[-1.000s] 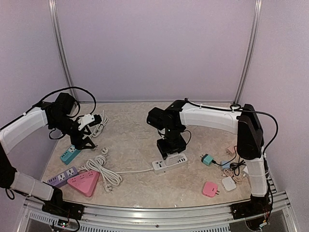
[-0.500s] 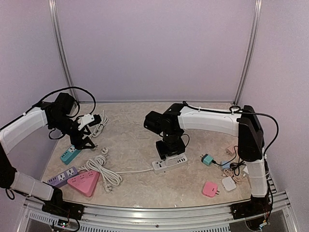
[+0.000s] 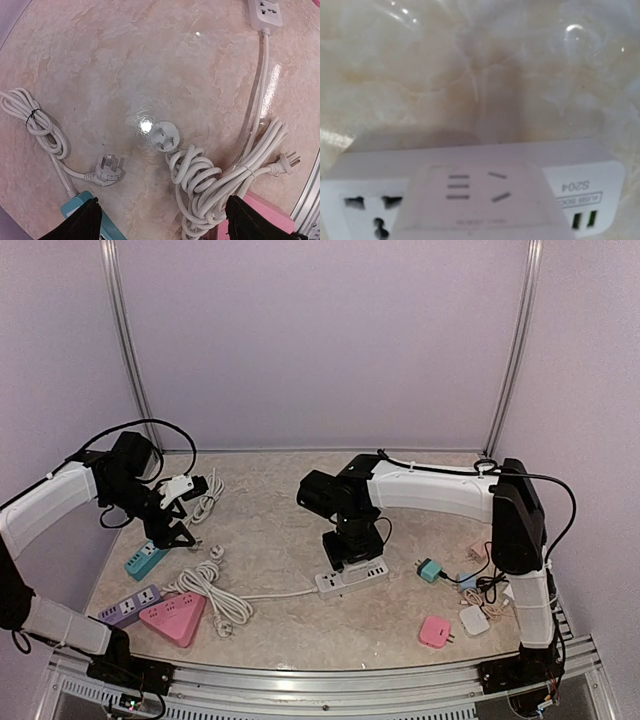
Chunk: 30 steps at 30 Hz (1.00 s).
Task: Insert the plug
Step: Insert the plug into the socket.
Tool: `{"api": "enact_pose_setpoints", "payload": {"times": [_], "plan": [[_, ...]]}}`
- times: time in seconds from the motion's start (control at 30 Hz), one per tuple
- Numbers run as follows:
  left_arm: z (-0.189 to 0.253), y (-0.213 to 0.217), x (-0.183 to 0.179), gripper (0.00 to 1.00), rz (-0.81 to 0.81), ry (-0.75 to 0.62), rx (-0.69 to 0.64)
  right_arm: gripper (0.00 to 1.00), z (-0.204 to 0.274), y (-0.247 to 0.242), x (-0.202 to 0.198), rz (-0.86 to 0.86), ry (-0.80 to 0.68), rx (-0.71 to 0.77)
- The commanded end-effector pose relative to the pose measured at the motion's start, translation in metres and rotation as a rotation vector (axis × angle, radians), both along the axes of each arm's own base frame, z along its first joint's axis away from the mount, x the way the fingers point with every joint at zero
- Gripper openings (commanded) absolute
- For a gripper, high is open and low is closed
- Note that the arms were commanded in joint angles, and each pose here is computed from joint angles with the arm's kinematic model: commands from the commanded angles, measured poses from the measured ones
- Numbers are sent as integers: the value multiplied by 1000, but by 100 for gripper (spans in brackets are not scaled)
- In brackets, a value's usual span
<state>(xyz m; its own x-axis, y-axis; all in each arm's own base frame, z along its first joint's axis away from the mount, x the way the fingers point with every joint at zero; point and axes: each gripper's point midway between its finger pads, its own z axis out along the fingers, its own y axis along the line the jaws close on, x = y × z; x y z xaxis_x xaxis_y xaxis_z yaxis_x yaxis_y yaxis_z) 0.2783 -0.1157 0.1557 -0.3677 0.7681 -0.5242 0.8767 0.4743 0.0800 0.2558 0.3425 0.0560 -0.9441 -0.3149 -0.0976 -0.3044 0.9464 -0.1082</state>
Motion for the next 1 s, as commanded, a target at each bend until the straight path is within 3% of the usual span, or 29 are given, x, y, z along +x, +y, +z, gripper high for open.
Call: {"api": "enact_pose_setpoints", "payload": {"times": [0.0,0.03,0.13,0.2,0.43,0.53,0.63,0.7,0.97], "plan": [[2,2,0,83,15,3,-7,0,-144,-118,-87,-26,443,-540],[1,2,-1,84,15,2,-5,5,-139,-116,-83,-26,428,-528],[0,2,-2,83,15,6,-6,39,-114,-99,-68,-25,362,-467],[0,2,-2,83,17,5,-11,51,-95,-84,-55,-31,305,-417],[2,1,-1,83,15,-3,-13,65,-23,-52,-17,-34,113,-313],[3,1,-1,84,15,-4,-13,78,-12,-45,-15,-22,98,-274],[3,1,-1,84,15,-7,-13,81,-9,-43,-15,-16,95,-259],[3,1,-2,84,15,-4,-13,97,-4,-38,-14,-13,82,-240],[4,2,-1,84,15,-5,-11,100,52,-6,5,43,-36,-83]]}}
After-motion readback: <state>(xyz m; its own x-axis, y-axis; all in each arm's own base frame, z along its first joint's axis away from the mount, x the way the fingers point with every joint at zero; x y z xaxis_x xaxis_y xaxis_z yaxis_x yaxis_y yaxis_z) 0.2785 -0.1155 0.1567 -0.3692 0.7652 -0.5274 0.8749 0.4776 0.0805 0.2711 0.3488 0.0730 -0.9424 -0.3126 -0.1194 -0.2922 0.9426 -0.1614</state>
